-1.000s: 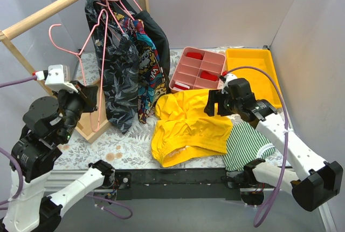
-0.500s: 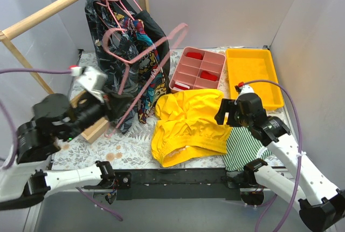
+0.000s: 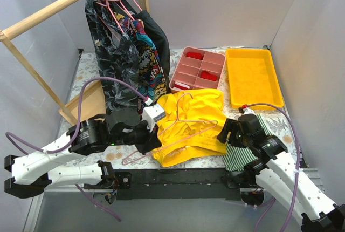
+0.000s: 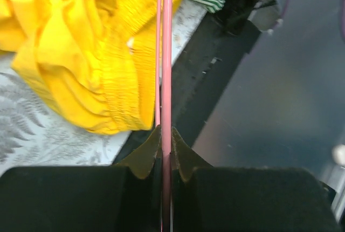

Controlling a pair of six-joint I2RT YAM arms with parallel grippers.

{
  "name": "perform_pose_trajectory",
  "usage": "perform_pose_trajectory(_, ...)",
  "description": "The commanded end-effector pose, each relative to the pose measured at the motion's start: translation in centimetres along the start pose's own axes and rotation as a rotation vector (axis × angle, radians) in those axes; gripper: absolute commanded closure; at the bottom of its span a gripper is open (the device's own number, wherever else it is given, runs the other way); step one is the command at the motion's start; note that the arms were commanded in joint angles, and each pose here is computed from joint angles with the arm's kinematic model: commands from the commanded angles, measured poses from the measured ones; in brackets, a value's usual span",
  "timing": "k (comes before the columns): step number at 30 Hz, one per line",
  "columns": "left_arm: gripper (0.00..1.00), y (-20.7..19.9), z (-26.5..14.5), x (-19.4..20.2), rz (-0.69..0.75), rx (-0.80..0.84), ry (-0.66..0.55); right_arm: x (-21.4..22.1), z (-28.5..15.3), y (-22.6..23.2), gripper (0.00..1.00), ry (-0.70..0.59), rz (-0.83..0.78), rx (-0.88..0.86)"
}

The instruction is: Place the shorts on the hanger

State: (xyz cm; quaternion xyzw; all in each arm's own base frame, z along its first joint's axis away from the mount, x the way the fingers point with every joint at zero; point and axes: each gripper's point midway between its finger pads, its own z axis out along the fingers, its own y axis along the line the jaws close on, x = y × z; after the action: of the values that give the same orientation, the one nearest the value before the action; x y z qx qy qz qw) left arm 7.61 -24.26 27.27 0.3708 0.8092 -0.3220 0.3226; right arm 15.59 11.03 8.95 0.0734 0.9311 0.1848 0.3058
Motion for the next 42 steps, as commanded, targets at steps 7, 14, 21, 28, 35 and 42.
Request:
perform_pose_trajectory(7,1.00,-3.1,-1.3,4.5,-0.153,0.202,0.097,-1.0,0.9,1.7,0.41,-0.005,0.036,-0.043)
perform_pose_trajectory(14,1.00,-2.6,-0.1,5.9,-0.134,0.187,0.147,-5.0,-0.5,2.7,0.86,-0.079,0.017,0.005)
perform_pose_trajectory(21,1.00,-1.8,1.8,6.1,-0.114,0.147,0.146,-5.8,-0.8,3.6,0.93,-0.070,0.013,-0.002)
perform_pose_trajectory(28,1.00,-1.3,3.7,5.5,-0.065,0.090,0.084,-6.5,-1.3,4.6,0.98,-0.051,0.045,-0.010)
perform_pose_trajectory(35,1.00,-1.5,5.4,6.1,-0.002,-0.026,0.078,-7.4,-1.5,5.3,0.99,-0.045,0.086,0.006)
perform_pose_trajectory(42,1.00,0.1,4.6,3.7,0.023,-0.214,-0.070,-7.3,-1.6,4.6,0.99,-0.036,0.100,0.052)
